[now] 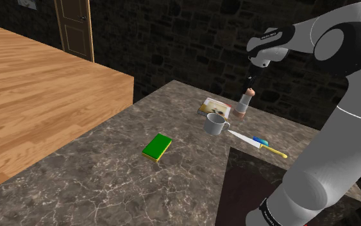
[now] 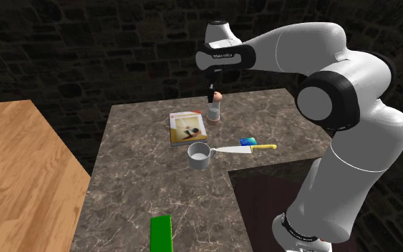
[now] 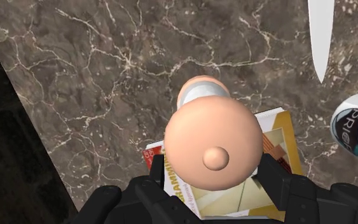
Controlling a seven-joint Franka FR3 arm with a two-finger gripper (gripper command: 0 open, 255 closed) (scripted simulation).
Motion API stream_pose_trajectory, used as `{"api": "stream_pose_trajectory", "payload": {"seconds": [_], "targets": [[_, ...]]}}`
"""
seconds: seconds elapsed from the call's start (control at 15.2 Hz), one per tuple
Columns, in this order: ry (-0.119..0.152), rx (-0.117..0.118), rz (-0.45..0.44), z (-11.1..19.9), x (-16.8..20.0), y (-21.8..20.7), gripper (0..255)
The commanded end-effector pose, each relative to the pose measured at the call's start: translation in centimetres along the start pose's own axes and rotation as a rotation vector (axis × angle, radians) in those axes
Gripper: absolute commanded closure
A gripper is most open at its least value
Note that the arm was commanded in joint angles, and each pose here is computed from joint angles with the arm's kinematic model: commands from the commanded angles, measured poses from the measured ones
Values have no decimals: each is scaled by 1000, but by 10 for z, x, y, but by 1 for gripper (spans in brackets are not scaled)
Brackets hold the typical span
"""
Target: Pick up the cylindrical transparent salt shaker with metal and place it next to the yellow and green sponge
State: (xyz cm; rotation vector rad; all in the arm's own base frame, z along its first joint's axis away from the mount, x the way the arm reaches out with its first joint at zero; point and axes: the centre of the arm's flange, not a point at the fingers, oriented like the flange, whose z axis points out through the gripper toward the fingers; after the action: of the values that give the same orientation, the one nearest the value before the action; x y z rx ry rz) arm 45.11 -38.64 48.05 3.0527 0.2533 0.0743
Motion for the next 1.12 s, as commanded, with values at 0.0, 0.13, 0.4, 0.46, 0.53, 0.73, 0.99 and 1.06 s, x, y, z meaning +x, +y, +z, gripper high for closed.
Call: {"api": "stream_pose_trajectory", "payload": {"seconds": [0.0,0.13,0.4,0.46,0.53,0.73,0.99,1.06], "targets": [[0,0,0,-11,0,1,255],[0,0,0,-22,0,1,255],[0,0,0,-43,1,3,255],[0,0,0,-48,1,4,255],[0,0,0,-53,1,4,255],[0,0,0,-69,2,5,255],[0,0,0,-90,3,7,255],[0,0,0,-95,3,7,255]]}}
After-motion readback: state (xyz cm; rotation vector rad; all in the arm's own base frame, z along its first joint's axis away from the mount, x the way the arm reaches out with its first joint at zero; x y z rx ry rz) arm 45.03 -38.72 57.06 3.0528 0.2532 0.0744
